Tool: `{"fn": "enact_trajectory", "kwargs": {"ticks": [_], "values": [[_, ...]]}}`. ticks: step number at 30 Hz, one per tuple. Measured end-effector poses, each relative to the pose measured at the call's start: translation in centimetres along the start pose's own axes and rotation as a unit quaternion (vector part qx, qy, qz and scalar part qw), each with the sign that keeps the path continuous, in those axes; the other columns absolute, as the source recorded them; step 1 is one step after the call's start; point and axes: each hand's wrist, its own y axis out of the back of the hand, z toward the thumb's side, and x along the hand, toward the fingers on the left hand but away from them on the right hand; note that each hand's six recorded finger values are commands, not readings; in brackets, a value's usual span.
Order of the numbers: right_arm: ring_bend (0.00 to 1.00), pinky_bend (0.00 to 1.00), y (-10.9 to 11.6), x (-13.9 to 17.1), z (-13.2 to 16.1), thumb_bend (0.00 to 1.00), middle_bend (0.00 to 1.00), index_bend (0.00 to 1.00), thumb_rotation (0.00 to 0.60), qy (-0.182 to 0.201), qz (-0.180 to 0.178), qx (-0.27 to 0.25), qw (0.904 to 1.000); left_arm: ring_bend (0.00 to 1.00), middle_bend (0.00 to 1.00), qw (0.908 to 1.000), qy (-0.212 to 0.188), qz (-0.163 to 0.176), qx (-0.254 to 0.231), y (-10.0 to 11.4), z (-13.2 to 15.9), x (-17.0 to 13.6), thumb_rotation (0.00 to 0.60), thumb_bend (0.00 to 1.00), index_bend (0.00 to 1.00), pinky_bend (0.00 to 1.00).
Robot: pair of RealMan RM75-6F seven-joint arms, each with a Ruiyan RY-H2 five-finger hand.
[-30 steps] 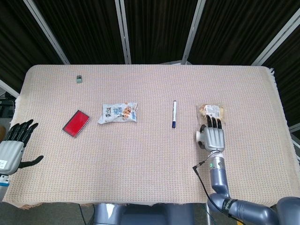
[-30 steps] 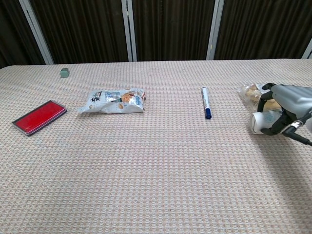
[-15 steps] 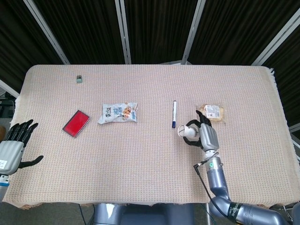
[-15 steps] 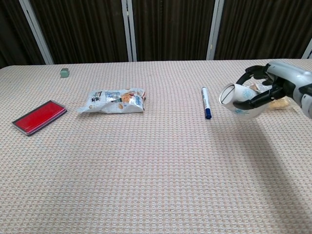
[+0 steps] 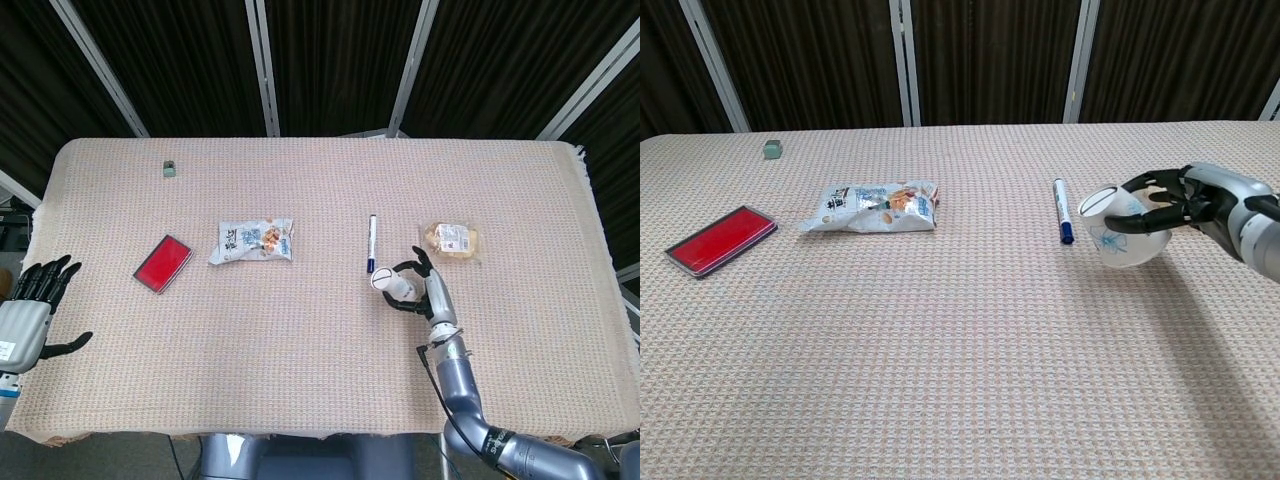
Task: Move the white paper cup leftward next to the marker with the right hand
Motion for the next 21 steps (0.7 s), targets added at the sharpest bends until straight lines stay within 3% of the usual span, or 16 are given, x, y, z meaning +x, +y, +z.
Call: {"fn": "enact_trajectory", "kwargs": {"ticks": [15,21], "values": [[0.0,0.0,1.9,0.5,-4.4,0.17,0.0,0.35,0.6,-0.054,-0.032,0.036,0.9974,0.0,0.0,1.0,0.001,0.001,0.001,0.0,0.0,0.0,0.6,0.12,0.0,0.0],[0.0,0.0,3.0,1.3,-4.9,0.17,0.0,0.2,0.6,-0.05,-0.054,0.036,0.9966,0.0,0.0,1.0,0.0,0.001,0.001,0.0,0.0,0.0,0.6,0.12,0.0,0.0]]}}
